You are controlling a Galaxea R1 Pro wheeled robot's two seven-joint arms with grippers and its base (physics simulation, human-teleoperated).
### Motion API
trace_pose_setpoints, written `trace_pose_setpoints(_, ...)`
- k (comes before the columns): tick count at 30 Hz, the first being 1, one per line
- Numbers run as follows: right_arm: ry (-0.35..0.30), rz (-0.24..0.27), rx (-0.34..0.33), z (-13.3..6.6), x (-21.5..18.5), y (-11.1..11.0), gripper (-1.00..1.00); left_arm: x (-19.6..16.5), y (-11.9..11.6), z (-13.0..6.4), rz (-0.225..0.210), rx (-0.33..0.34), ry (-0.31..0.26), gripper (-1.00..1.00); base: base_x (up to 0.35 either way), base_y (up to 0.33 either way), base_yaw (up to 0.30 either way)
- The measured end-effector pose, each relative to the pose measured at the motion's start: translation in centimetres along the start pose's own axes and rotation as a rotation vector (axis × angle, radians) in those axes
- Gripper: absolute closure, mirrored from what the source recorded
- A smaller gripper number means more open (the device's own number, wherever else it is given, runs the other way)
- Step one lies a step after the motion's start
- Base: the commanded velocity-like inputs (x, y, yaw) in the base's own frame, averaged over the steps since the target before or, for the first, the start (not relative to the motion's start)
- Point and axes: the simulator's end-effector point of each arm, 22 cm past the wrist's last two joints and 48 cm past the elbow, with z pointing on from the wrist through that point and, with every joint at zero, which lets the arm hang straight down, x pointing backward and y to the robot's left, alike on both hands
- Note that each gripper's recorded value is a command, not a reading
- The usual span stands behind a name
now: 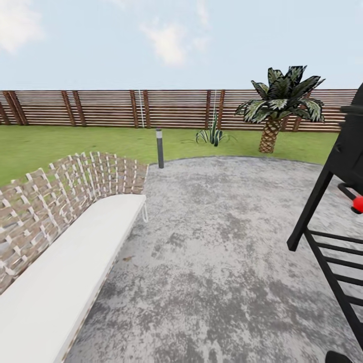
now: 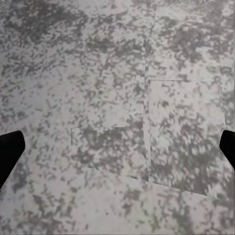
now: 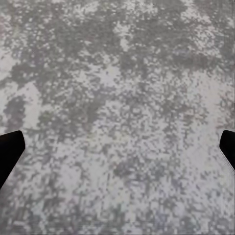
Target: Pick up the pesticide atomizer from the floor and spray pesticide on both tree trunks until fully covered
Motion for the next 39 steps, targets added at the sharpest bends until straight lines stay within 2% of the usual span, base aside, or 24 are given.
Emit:
trace_pose_setpoints(24, -0.001, 0.006, 0.007, 0.02, -0.06, -0.25, -1.00, 0.00, 0.00, 0.00, 0.000, 0.000, 0.000, -1.00, 0.339, 0.000, -0.004)
trace_pose_setpoints(39, -0.005, 0.007, 0.007, 0.00, -0.20, -0.25, -1.00, -0.19, -0.01, -0.01, 0.000, 0.000, -0.005, -1.00, 0.339, 0.000, -0.226)
